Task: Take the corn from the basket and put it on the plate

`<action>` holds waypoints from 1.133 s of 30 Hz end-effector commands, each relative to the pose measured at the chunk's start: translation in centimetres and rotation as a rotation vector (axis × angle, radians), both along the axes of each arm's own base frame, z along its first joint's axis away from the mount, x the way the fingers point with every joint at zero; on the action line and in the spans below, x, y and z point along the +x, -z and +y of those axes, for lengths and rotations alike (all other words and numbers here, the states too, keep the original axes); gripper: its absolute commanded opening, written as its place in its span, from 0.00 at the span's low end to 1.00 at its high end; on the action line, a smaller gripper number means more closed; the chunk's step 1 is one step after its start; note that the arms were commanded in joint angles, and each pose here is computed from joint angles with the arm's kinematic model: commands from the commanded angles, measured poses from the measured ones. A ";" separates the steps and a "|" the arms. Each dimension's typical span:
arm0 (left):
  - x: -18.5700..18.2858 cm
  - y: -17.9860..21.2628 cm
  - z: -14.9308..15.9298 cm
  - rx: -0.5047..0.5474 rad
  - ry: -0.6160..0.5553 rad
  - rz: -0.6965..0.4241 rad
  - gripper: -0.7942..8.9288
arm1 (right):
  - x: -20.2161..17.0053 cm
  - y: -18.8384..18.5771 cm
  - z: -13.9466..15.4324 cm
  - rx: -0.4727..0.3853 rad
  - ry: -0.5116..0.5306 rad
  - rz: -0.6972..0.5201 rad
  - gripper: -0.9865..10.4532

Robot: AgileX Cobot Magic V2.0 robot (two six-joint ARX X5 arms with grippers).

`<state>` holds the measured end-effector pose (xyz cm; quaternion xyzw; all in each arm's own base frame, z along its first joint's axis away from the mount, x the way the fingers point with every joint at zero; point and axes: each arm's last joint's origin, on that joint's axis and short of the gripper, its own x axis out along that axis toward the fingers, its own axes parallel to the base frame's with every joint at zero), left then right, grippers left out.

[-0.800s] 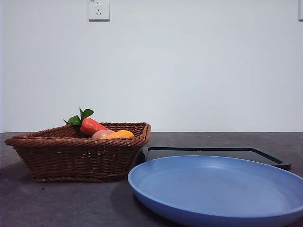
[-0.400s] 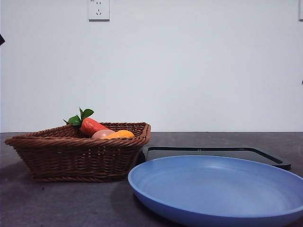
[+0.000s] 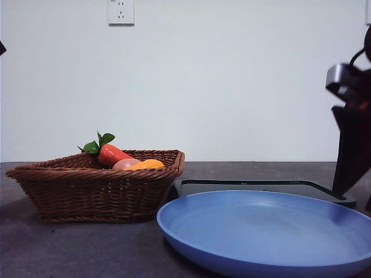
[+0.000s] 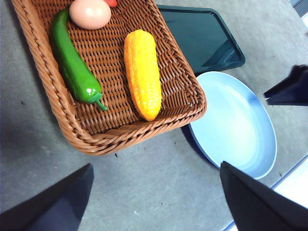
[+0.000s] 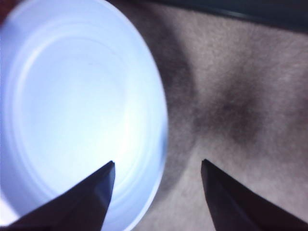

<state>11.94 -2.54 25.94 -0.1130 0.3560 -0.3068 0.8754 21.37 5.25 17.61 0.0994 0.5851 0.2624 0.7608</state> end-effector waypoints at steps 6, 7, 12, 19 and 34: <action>0.1 -0.6 0.0 -0.006 0.007 -0.025 0.52 | 1.3 1.8 1.5 0.003 -0.046 0.041 0.23; 0.1 -0.6 0.0 -0.007 0.007 -0.024 0.52 | 1.3 1.9 1.6 0.002 -0.051 0.046 0.20; 0.2 -0.7 -0.1 -0.012 0.005 -0.034 0.52 | 1.4 2.4 1.7 -0.010 -0.049 0.066 0.09; 1.6 -0.8 -0.9 0.007 0.029 -0.003 0.52 | 1.5 1.3 1.1 -0.004 -0.009 0.059 0.09; 10.8 -1.3 -7.5 0.172 0.125 0.029 0.52 | -1.4 -6.7 -2.3 -0.023 0.135 -0.175 0.09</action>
